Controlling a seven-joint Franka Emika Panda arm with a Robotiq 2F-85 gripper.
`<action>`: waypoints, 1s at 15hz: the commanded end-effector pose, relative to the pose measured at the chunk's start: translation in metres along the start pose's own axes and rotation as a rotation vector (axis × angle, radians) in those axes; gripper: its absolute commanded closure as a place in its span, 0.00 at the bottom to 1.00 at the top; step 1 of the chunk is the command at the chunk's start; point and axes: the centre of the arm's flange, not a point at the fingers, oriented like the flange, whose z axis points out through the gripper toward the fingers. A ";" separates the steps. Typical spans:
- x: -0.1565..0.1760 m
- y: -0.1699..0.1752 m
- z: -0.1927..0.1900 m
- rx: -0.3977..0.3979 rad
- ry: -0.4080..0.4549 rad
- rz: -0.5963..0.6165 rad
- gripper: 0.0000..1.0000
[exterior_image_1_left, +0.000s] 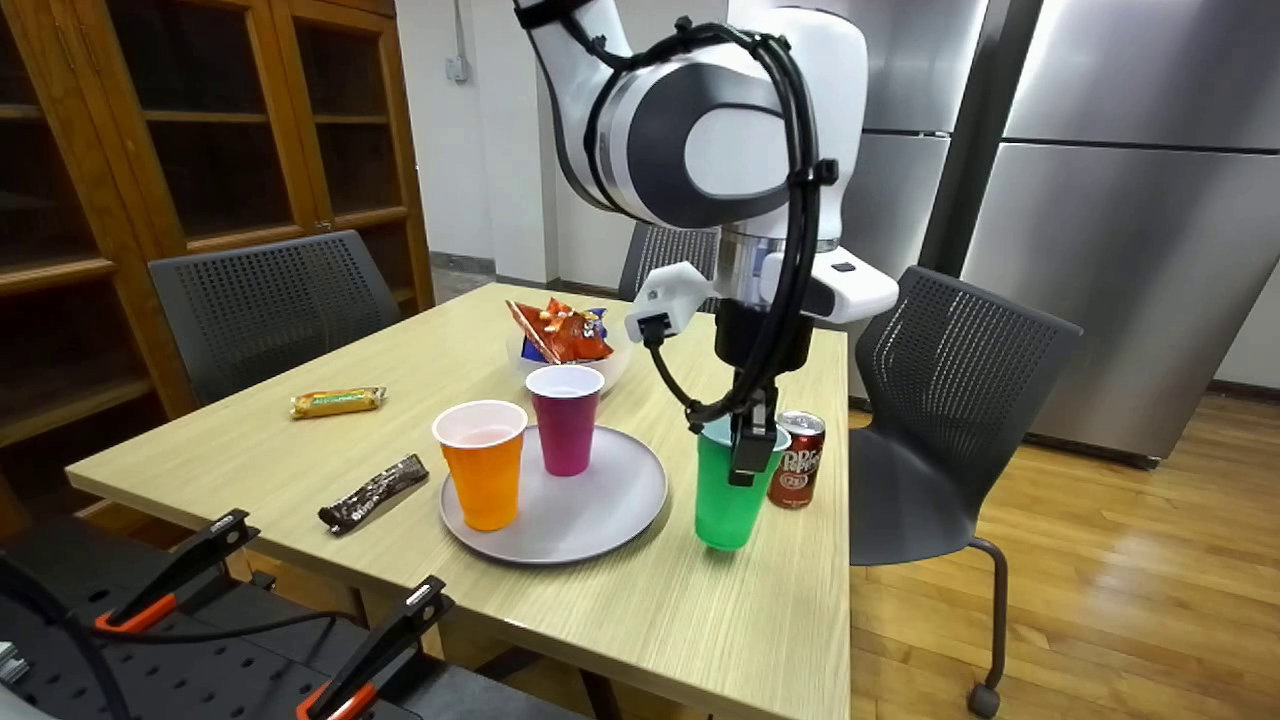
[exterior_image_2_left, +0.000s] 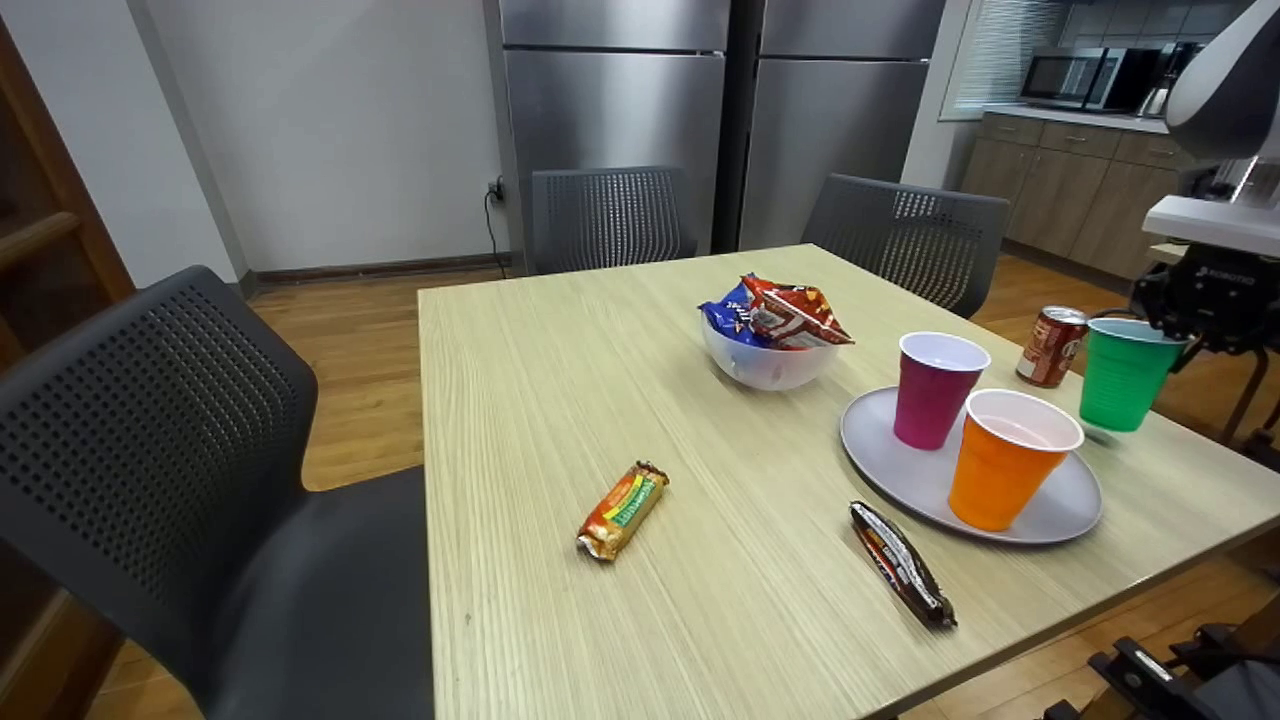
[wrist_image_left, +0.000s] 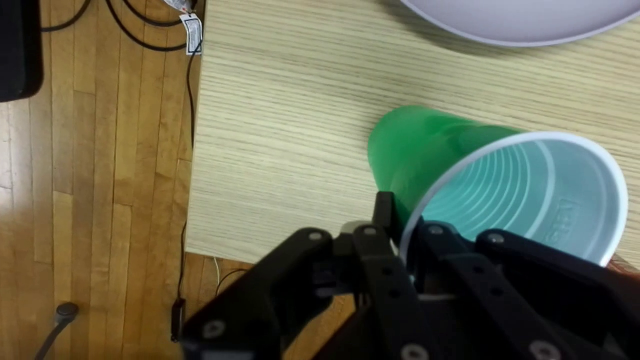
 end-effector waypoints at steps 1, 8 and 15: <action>-0.030 0.002 -0.022 0.039 0.028 -0.047 0.99; -0.072 -0.004 -0.026 0.062 0.040 -0.145 0.99; -0.106 -0.019 -0.021 0.066 0.023 -0.250 0.99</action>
